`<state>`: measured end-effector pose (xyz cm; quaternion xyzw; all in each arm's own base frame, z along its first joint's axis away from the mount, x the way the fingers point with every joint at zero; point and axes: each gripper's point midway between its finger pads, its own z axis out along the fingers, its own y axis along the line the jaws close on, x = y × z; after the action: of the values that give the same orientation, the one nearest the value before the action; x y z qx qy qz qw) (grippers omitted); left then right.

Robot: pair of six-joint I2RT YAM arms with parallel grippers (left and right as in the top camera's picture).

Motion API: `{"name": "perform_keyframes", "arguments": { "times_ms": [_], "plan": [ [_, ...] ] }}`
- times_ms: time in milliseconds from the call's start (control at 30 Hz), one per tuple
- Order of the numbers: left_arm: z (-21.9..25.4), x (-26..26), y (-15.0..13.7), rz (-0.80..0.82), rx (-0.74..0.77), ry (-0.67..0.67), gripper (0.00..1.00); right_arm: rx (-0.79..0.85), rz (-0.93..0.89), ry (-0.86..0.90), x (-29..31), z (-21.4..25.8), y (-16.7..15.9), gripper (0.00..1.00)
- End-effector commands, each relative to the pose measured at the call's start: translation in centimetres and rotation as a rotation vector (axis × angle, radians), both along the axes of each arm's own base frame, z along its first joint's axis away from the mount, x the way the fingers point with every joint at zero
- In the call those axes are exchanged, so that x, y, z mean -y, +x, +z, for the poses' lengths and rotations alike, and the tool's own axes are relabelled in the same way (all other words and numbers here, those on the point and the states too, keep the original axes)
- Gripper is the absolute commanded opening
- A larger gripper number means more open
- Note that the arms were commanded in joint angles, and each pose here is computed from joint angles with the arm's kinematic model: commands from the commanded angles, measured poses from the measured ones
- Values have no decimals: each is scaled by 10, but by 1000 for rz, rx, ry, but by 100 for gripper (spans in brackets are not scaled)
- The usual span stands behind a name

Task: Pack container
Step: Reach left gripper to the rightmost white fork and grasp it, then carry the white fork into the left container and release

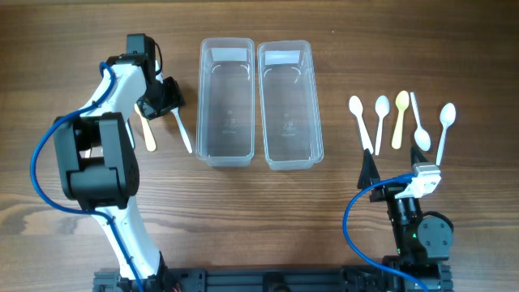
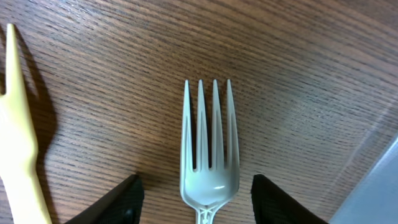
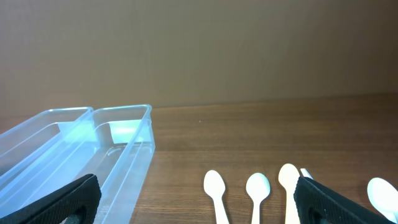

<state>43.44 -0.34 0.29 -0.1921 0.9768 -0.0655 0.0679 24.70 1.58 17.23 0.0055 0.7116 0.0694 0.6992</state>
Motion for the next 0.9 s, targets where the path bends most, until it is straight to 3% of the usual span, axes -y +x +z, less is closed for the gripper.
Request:
{"name": "perform_keyframes", "arguments": {
  "times_ms": [0,133,167,267,333,467,867],
  "plan": [
    [-14,6,0,-11,-27,-24,57,12,14,14,-2,3,-1,100],
    [-27,11,-5,-22,-61,-25,51,12,14,14,-2,3,-1,100],
    [-27,18,-3,-38,-54,-24,40,12,14,14,-2,3,-1,100],
    [-27,28,-3,-60,-49,-24,31,12,14,14,-2,3,-1,100],
    [-27,36,-3,-80,-49,-23,18,12,14,13,-2,3,-1,100],
    [-27,47,-4,-104,-50,-22,4,12,14,14,-2,3,-1,100],
    [2,-9,-9,27,-48,-25,5,12,14,14,-2,3,-1,100]
  ]
}}
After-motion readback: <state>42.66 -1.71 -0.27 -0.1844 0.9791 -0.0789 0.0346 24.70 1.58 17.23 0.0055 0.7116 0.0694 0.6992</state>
